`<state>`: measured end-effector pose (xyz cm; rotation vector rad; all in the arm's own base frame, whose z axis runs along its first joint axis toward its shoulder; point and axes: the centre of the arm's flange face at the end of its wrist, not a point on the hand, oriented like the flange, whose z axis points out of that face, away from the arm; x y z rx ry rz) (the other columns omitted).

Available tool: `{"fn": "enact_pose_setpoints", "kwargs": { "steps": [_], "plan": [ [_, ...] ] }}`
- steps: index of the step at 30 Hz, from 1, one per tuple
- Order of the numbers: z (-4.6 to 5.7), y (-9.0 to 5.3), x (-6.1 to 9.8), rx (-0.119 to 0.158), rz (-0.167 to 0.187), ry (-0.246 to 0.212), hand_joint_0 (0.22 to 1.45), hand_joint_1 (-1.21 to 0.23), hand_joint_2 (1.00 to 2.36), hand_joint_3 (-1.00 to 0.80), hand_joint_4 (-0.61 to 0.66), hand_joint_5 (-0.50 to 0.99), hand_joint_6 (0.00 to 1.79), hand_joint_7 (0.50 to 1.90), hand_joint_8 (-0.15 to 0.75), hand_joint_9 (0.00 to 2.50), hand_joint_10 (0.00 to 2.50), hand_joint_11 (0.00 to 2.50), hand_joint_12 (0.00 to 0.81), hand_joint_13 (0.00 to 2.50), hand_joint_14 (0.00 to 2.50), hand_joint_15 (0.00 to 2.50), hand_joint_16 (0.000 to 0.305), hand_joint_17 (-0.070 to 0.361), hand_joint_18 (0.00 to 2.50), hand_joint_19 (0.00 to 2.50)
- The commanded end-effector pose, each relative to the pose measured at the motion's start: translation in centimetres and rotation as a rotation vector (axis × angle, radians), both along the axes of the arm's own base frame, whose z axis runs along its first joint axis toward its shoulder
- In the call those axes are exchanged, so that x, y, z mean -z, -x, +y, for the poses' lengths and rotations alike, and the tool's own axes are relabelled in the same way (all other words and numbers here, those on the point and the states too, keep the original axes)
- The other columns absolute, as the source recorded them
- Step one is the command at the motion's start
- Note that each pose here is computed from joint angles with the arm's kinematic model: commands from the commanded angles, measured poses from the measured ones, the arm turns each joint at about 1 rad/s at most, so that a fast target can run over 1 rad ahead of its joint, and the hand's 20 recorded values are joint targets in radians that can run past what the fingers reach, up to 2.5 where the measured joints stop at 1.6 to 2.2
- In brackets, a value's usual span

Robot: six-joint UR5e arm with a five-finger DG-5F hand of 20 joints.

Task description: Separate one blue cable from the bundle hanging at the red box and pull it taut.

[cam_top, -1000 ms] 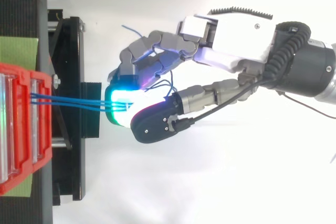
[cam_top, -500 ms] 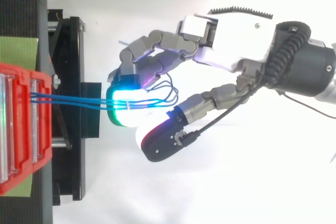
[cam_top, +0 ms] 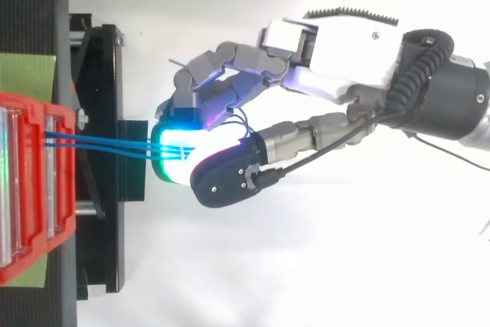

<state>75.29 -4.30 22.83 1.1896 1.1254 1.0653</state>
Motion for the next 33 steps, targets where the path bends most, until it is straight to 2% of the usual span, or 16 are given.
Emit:
{"fn": "enact_pose_setpoints", "kwargs": {
  "steps": [1,2,4,5,8,15,19,20,21,25,27,30,33],
  "plan": [
    [0.0,-0.1,-0.3,0.000,-0.003,-0.001,0.65,-0.79,1.02,-0.19,0.08,-0.17,0.92,1.17,0.317,0.88,0.02,0.54,0.286,0.52,0.00,0.12,0.034,0.077,0.48,0.25],
    [0.0,-0.1,-0.3,0.001,-0.003,-0.001,0.67,-0.82,1.02,-0.18,0.06,-0.17,0.92,1.24,0.319,0.88,0.02,0.53,0.285,0.52,0.00,0.12,0.035,0.078,0.48,0.24],
    [0.0,-0.1,-0.1,0.001,-0.002,-0.002,0.72,-0.84,1.02,-0.23,0.02,-0.18,0.93,1.25,0.318,0.88,0.02,0.54,0.286,0.52,0.00,0.12,0.035,0.079,0.49,0.25],
    [0.0,-0.1,-0.1,0.001,-0.002,-0.002,0.76,-0.84,1.01,-0.32,0.00,-0.19,0.94,1.29,0.311,0.88,0.02,0.54,0.287,0.52,0.00,0.12,0.035,0.079,0.49,0.25],
    [0.0,-0.1,-0.1,0.001,-0.002,-0.002,0.80,-0.82,1.00,-0.50,-0.02,-0.20,0.93,1.25,0.306,0.88,0.02,0.54,0.288,0.52,0.01,0.11,0.036,0.080,0.49,0.25],
    [-0.1,0.0,-0.2,0.001,0.003,-0.001,0.75,-0.88,1.00,-0.50,0.10,-0.18,0.92,1.28,0.307,0.92,0.02,0.55,0.282,0.53,0.00,0.10,0.035,0.080,0.53,0.23],
    [-0.4,-0.2,-0.7,0.001,0.009,0.000,0.67,-0.87,1.00,-0.50,0.16,-0.17,0.92,1.20,0.308,0.93,0.02,0.55,0.279,0.53,0.00,0.11,0.035,0.079,0.52,0.23],
    [-0.4,-0.2,-1.0,-0.003,0.016,0.001,0.63,-0.85,1.00,-0.50,0.18,-0.17,0.92,1.10,0.315,0.95,0.02,0.55,0.277,0.53,0.00,0.12,0.035,0.079,0.52,0.24],
    [-0.4,-0.3,-1.1,-0.008,0.021,0.002,0.58,-0.80,1.00,-0.50,0.18,-0.16,0.92,1.09,0.316,0.95,0.02,0.55,0.280,0.53,0.00,0.12,0.035,0.079,0.50,0.25],
    [-0.5,-0.2,-1.4,-0.019,0.059,0.008,0.52,-0.69,1.00,-0.50,0.16,-0.16,0.91,1.08,0.324,0.96,0.02,0.56,0.293,0.52,0.00,0.13,0.037,0.084,0.49,0.26],
    [-0.6,-0.1,-1.4,-0.017,0.069,0.009,0.54,-0.57,1.00,-0.50,0.15,-0.16,0.90,1.04,0.321,0.96,0.02,0.54,0.289,0.53,0.00,0.13,0.036,0.081,0.49,0.26],
    [-0.7,0.0,-1.4,-0.017,0.074,0.010,0.59,-0.46,1.00,-0.50,0.12,-0.16,0.90,1.05,0.316,0.97,0.02,0.54,0.277,0.53,0.01,0.13,0.034,0.076,0.47,0.27],
    [-0.7,0.0,-1.3,-0.025,0.077,0.010,0.61,-0.47,1.00,-0.50,0.10,-0.16,0.90,1.08,0.318,0.98,0.02,0.54,0.274,0.53,0.00,0.14,0.033,0.075,0.47,0.28]
  ]
}}
